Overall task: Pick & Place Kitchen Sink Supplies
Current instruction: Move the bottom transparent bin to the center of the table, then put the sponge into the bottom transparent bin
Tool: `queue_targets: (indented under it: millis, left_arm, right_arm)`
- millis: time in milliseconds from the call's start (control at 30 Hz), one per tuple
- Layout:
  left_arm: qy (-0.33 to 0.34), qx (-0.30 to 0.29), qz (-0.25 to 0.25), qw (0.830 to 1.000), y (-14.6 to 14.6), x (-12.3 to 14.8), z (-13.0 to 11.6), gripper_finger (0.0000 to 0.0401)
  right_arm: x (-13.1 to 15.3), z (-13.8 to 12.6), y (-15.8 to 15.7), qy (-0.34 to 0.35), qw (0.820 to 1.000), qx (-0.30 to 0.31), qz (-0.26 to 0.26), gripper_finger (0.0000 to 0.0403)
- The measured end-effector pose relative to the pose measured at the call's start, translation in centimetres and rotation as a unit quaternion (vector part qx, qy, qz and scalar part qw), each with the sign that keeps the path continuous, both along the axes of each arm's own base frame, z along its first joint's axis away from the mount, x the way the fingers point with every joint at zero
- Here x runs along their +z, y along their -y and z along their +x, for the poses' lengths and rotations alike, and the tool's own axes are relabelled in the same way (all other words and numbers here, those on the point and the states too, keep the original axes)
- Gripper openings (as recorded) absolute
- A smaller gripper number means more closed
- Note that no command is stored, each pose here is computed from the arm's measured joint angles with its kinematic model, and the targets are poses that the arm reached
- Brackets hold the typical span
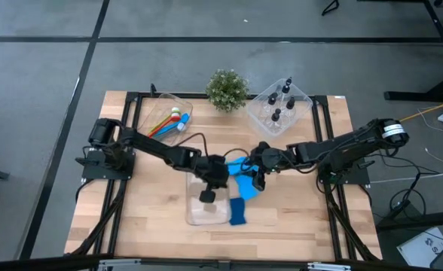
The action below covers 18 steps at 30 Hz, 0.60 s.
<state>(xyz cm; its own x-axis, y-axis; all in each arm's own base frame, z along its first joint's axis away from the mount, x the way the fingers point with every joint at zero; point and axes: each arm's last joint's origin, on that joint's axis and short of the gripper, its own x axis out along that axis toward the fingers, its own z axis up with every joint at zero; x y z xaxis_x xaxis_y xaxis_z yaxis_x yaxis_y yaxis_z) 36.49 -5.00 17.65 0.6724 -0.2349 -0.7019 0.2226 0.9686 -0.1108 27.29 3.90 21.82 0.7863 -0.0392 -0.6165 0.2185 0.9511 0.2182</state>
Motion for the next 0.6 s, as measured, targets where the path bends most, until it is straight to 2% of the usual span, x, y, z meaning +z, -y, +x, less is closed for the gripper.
queue_targets:
  millis: [333,433,600]
  left_arm:
    - [0.082,0.04,0.023,0.996,-4.5,1.2,1.2,0.0002]
    - [0.119,0.046,0.025,0.991,-4.9,3.2,0.8,0.0001]
    - [0.166,0.037,0.034,0.985,-3.5,8.0,-1.5,0.0002]
  right_arm:
    - [0.0,0.0,-0.1,-0.001,1.0,0.002,-0.001,0.0204]
    - [0.0,0.0,-0.1,-0.001,1.0,0.003,-0.001,0.0204]
    - [-0.2,-0.2,-0.3,-0.016,1.0,0.007,-0.005,0.0204]
